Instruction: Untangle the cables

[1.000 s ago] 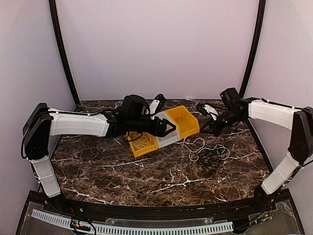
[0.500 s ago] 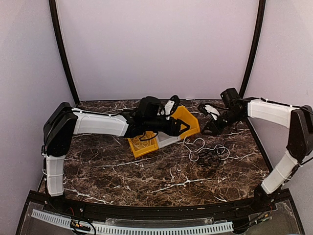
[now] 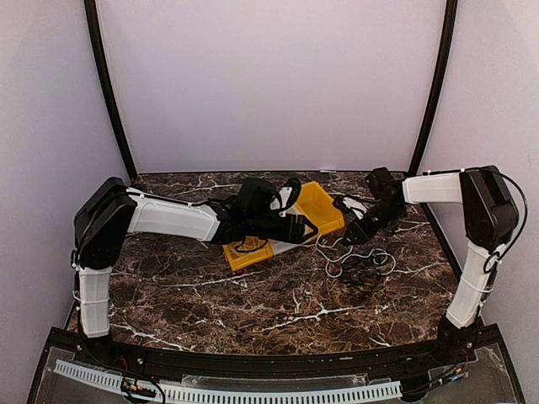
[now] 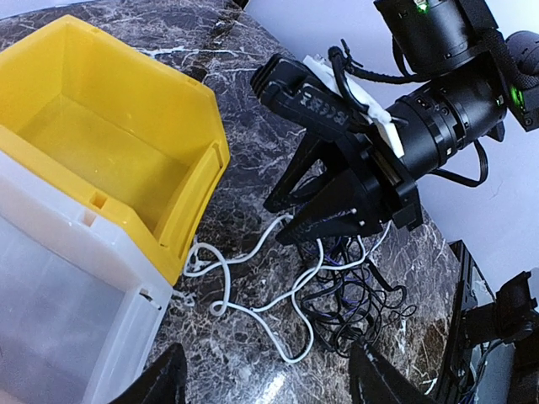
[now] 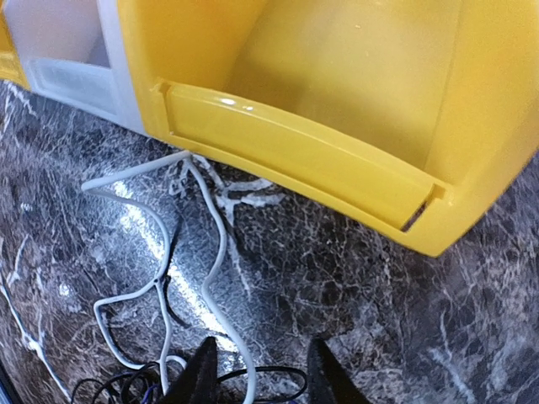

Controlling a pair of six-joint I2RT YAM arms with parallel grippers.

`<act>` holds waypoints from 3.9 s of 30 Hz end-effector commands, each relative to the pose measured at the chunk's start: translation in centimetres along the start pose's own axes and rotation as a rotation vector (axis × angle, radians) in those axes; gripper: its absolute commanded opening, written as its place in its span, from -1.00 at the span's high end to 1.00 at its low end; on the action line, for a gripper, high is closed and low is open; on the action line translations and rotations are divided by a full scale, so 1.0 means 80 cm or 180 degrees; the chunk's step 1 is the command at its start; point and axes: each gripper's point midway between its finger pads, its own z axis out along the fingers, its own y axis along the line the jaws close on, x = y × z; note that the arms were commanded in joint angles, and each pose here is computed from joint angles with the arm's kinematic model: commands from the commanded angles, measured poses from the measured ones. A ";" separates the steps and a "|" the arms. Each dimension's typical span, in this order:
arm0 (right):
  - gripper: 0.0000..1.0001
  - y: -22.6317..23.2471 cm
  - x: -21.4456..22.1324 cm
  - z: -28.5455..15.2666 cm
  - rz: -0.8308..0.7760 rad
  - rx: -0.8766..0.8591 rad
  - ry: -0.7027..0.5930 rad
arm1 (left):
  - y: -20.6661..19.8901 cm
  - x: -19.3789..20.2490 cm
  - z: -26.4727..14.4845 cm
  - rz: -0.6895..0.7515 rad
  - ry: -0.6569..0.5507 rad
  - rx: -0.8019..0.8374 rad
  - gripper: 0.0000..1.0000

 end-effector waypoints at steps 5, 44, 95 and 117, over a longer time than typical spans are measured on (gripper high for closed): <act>0.90 0.010 -0.027 -0.002 -0.0069 -0.0256 -0.0236 | -0.017 -0.015 -0.015 0.0042 -0.0091 0.0129 -0.28; 1.00 0.165 -0.104 -0.227 -0.1080 -0.0658 -0.1514 | -0.061 -0.020 0.018 0.0792 -0.0290 0.0436 0.40; 0.21 0.000 0.099 0.001 -0.0486 0.0149 0.0080 | -0.226 -0.425 -0.550 0.2066 -0.3386 -0.2006 1.00; -0.17 0.011 0.049 -0.046 -0.0510 0.0172 -0.0212 | -0.088 -0.380 -0.458 0.1250 -0.2278 -0.2626 1.00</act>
